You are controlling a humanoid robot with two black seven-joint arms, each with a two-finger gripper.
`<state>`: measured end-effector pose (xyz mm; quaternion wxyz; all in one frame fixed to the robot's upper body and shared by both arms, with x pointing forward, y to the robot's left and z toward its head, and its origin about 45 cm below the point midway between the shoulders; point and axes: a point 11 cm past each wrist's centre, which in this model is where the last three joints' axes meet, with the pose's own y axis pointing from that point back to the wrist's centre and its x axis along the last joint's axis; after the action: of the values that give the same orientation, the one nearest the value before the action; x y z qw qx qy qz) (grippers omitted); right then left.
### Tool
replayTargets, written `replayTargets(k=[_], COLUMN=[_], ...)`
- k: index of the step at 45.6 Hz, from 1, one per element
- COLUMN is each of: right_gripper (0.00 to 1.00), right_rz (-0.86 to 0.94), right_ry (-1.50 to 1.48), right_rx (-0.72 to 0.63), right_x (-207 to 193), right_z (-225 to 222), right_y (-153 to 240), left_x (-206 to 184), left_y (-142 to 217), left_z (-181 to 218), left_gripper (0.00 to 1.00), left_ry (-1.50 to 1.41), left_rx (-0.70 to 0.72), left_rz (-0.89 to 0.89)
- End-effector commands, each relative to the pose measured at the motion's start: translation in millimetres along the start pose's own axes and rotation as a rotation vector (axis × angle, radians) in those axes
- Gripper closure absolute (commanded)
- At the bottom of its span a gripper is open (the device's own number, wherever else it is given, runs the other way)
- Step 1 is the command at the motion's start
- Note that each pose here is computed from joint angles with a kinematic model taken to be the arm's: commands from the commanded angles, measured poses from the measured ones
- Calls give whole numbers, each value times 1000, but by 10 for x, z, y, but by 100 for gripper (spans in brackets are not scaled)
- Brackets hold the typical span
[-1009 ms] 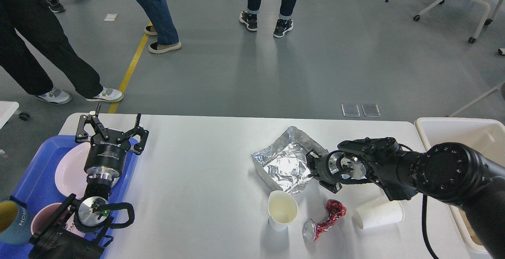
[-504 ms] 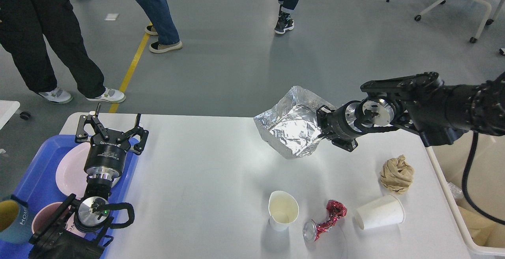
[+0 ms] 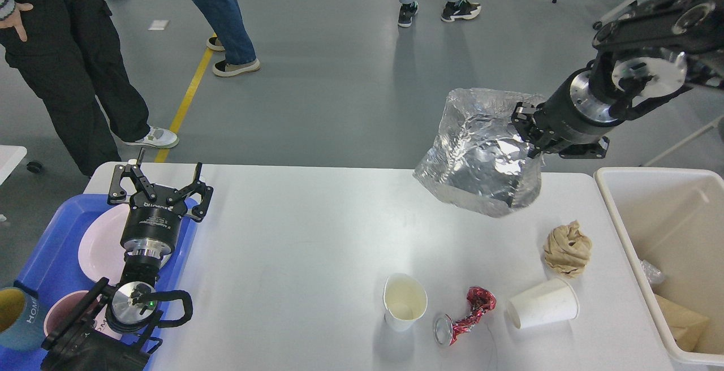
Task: Tidy desktop
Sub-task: 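Lift the foil tray and carry it over the white bin, then lower the foil tray into the bin and release it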
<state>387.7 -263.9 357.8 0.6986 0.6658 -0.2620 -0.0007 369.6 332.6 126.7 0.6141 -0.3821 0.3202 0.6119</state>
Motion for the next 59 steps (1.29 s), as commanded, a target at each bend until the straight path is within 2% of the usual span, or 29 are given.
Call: replayTargets(k=[1,8,23,32,40,48,59], right_gripper=[100,100,100,100,100,100,100], right_rz=[29,5,54,143,147,235,317], right_ry=[119,197,141,2,-166,-278,-392], right_rx=[-12,-8,-35,-132,-167,-245,-275], right_x=[-51,-112,12,184,323,541,538], right_z=[154,218,393,962,1611,2255,2769], right_y=[353,581,483,113,-300,-708,-1236], left_x=[0,0,0,0,0,0,0], left_y=[0,0,0,0,0,0,0], left_z=[0,1,0,2,1,2,2], left_gripper=[4,4,4,4,4,4,4], left_ry=[0,1,0,1,1,1,1], left_rx=[0,-1,0,-2,-1,-2,-2], left_rz=[0,0,0,0,0,0,0])
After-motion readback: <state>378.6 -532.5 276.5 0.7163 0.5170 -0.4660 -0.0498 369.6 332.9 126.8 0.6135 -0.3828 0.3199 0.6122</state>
